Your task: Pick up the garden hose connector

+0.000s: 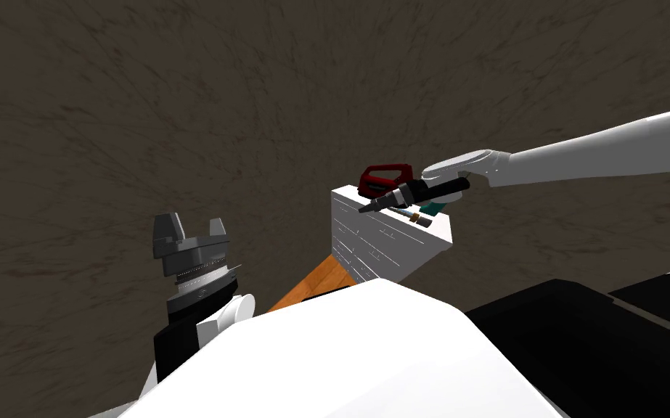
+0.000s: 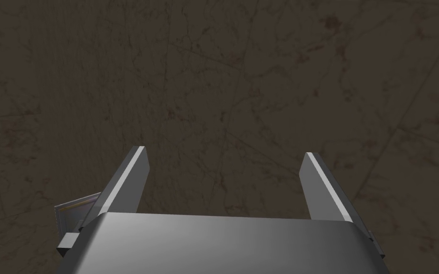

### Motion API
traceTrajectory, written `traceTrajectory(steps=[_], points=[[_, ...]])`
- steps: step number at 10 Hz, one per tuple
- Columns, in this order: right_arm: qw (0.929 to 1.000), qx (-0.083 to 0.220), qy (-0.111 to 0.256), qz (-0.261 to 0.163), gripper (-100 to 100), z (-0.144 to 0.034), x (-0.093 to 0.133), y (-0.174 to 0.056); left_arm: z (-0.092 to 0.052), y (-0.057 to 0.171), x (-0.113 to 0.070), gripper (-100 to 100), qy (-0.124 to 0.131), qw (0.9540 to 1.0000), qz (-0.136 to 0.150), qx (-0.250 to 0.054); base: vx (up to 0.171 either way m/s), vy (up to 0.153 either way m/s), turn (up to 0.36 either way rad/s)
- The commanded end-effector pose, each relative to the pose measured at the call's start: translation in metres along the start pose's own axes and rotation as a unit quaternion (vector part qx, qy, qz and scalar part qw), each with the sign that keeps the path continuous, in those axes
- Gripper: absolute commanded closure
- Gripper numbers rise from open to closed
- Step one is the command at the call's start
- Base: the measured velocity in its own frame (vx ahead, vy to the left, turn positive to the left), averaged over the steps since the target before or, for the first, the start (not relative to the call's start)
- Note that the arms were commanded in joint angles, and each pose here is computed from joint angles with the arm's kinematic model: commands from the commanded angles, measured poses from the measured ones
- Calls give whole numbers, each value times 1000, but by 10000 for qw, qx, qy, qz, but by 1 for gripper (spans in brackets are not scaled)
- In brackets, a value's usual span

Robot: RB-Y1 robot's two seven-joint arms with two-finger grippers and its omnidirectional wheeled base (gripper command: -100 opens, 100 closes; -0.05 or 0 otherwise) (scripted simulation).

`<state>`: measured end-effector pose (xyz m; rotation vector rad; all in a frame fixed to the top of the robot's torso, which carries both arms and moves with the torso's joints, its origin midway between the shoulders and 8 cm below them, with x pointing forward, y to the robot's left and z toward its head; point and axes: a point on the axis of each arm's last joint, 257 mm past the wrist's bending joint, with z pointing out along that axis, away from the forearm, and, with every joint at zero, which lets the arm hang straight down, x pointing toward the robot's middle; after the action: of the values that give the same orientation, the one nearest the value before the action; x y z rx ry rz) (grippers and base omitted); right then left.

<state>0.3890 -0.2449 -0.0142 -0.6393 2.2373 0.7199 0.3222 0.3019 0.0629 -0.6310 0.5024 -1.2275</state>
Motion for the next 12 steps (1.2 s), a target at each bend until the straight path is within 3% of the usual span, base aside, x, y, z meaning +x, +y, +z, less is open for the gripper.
traceTrajectory(steps=[1,2,5,7,12], points=[[9997,201,128,-93,-100,-5,-3,-7,0,0,0,0,0,10000,0,0,-9,-54,43],[9995,239,173,-127,-100,-5,-3,-8,0,0,0,0,0,10000,0,0,-7,-33,-6],[9963,751,370,-218,-100,-21,-9,-29,0,0,0,0,0,10000,0,0,-7,-73,42],[9942,884,517,-338,-100,-24,-10,-30,0,0,0,0,0,10000,0,0,-7,-52,16],[9814,1603,975,-401,-100,-48,-7,-57,0,0,0,0,0,10000,0,0,-12,-64,25]])
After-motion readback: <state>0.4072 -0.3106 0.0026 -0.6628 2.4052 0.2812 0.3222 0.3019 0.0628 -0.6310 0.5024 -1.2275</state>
